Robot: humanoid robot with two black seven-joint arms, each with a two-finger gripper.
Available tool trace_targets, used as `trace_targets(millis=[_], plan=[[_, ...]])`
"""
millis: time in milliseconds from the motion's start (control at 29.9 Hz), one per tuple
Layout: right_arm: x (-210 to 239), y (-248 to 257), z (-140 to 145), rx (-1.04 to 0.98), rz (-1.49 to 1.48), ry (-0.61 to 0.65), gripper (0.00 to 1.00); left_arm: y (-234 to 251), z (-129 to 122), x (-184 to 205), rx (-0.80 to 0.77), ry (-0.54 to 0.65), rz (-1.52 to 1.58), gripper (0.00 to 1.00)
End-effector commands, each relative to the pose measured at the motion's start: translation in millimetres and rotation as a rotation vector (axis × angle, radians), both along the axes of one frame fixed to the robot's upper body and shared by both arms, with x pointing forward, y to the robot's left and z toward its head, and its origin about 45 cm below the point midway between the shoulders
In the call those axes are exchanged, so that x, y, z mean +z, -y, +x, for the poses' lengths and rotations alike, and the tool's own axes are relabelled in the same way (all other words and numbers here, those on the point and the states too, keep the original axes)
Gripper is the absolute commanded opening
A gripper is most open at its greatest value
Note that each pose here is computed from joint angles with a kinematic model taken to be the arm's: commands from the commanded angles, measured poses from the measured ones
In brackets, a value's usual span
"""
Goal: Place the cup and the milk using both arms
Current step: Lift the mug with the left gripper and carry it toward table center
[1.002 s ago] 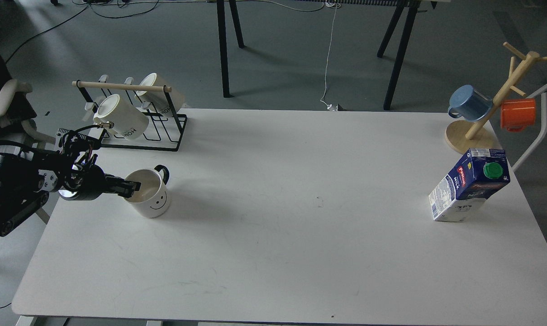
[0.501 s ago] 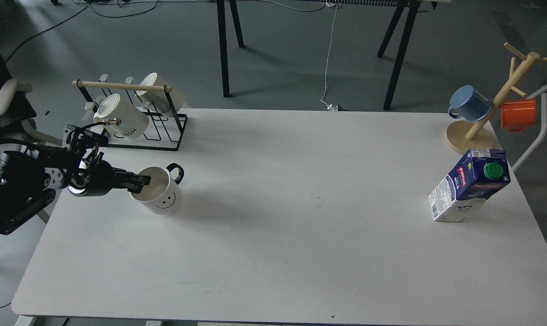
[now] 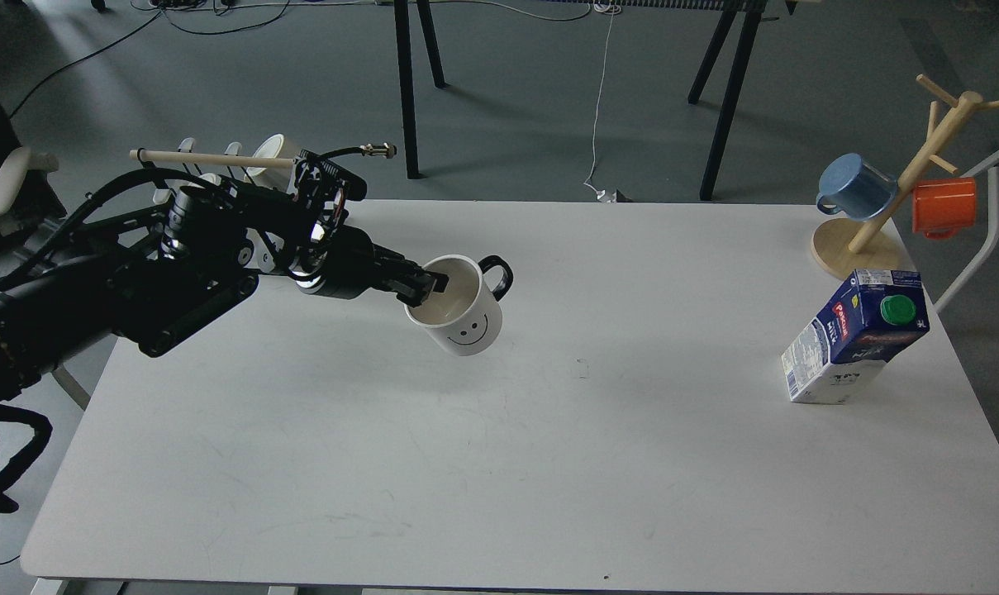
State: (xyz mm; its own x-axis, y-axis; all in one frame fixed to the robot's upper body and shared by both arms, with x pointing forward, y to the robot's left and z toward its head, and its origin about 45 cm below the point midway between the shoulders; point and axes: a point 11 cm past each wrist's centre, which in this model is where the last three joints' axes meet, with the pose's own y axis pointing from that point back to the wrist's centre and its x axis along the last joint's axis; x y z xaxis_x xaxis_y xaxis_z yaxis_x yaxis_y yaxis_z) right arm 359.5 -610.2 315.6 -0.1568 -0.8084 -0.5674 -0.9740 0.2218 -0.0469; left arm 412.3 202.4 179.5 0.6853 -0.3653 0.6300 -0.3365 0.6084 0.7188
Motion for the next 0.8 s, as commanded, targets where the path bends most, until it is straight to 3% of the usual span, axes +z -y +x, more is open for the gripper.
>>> trace_targets(millis=[0,267,768], plan=[[-2.0,-1.1,0.4,0.005,-0.001,-0.008,0.99,40.7,-16.6,-29.6,-0.073,-0.041,0.003,0.02],[-2.0,-5.2,3.6,0.014,0.004,-0.003,0.99,63.8,-42.3,-64.1,-0.102,-0.114,-0.009,0.05],[-6.6,-10.4,6.5,0.023,0.014,-0.003,0.99,61.8,-53.8,-77.6,-0.093,-0.15,-0.015,0.14]])
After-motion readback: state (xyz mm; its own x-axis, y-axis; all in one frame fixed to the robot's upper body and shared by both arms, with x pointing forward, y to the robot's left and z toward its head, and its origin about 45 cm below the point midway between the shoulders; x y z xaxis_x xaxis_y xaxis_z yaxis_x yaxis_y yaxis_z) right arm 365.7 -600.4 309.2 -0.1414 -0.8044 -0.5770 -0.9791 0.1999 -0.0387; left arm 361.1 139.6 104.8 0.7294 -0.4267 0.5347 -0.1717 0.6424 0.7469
